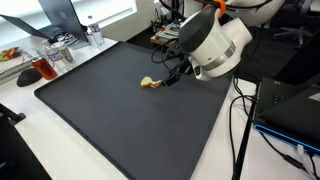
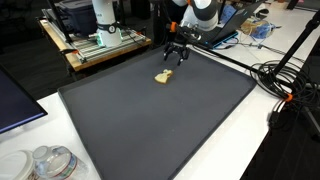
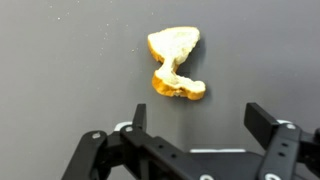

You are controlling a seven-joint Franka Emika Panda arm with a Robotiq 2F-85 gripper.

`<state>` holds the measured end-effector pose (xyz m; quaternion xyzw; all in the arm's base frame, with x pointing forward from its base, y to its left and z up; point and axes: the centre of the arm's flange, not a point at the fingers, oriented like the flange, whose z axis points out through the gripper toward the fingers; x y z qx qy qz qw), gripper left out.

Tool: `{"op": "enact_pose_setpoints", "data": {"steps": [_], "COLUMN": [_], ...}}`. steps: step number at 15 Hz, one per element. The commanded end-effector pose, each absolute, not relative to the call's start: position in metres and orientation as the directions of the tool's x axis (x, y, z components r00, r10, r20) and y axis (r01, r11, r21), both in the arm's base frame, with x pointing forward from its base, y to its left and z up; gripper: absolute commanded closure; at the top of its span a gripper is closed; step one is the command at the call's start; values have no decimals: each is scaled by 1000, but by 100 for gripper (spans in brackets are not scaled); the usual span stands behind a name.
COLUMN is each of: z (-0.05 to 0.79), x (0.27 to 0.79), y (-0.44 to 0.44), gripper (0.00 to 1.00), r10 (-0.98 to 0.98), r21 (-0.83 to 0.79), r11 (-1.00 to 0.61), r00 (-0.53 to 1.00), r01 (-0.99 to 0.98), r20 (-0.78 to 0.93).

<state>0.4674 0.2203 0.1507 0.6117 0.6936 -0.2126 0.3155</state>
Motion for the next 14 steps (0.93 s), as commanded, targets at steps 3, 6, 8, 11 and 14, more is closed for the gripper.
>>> {"op": "enact_pose_setpoints", "data": {"steps": [3,6,8,11,14], "z": [174,190,202,214,225], "x": [495,502,506,512,516], "y": [263,260,256,251,244], "gripper": [0,0,0,0,0], "r10": [701,728,747,772,792], "r21": [87,102,110,113,117], "r11": [192,209,225,241,251], "r00": [-74,-85,-99,-120,-134], "r01": [978,973,968,964,961], "r20": [-709,-680,-657,-624,-595]}}
